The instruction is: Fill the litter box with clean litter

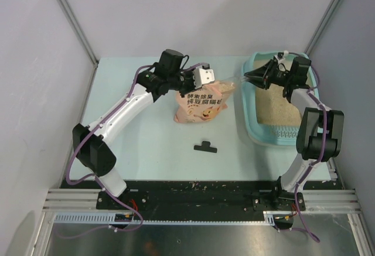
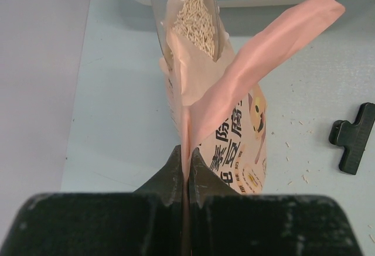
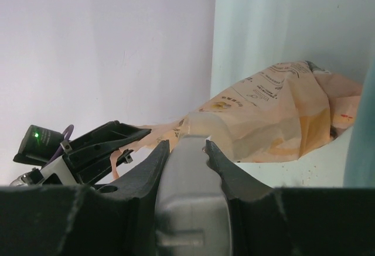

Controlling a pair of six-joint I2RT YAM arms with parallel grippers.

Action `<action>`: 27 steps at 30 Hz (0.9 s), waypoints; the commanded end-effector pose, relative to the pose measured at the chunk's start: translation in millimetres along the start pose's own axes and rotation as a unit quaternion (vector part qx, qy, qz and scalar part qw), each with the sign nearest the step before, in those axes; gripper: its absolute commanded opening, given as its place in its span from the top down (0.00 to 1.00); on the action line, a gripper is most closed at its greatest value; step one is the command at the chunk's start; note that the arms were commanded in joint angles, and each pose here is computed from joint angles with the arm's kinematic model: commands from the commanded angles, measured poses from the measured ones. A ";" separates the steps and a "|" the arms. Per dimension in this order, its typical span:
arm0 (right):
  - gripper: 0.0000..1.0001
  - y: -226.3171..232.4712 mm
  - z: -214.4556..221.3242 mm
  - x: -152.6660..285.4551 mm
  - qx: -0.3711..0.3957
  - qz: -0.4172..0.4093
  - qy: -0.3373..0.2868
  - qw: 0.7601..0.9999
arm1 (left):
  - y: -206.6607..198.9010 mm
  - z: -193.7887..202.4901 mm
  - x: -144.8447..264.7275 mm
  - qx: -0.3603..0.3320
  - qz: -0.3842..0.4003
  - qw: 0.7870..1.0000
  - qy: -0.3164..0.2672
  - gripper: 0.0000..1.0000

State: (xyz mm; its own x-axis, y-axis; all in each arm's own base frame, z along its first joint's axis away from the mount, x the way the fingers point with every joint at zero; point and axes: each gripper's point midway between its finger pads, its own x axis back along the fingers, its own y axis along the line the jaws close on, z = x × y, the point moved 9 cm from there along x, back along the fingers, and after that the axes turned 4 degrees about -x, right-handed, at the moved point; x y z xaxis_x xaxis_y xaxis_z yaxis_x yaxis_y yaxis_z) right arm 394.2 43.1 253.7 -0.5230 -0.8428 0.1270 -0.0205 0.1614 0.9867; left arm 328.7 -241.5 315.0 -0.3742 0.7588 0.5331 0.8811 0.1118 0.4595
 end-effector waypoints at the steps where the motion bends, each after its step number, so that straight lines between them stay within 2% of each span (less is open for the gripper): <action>1: 1.00 7.1 -12.0 17.6 0.027 -0.018 -0.009 0.999 | 23.7 -44.2 24.2 -0.059 -0.061 0.993 -0.081 1.00; 4: 1.00 -0.7 -13.4 11.4 0.007 -0.028 -0.005 1.000 | 24.7 -43.7 22.0 -0.051 -0.061 0.994 -0.079 1.00; 8: 1.00 1.6 -16.9 7.9 0.017 -0.049 -0.008 0.999 | 27.3 -43.6 20.8 -0.046 -0.065 0.994 -0.076 1.00; 17: 1.00 2.1 -24.5 26.0 0.013 -0.048 -0.025 0.998 | 27.2 -43.4 21.9 -0.047 -0.069 0.994 -0.073 1.00; 24: 1.00 28.8 -24.7 66.1 0.033 -0.050 -0.052 0.997 | 27.7 -40.2 17.9 -0.052 -0.066 0.994 -0.069 1.00; 27: 1.00 29.8 -31.1 95.1 0.025 -0.041 -0.086 0.995 | 28.8 -40.1 14.9 -0.051 -0.064 0.994 -0.070 1.00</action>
State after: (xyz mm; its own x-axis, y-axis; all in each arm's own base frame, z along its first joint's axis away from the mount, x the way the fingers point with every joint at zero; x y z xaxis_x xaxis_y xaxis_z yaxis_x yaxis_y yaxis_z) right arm 393.5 -23.3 263.0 -0.6210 -0.7820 0.0526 -0.0306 0.0912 0.9954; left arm 330.2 -240.5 315.5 -0.3926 0.7486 0.5343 0.8762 0.1277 0.4648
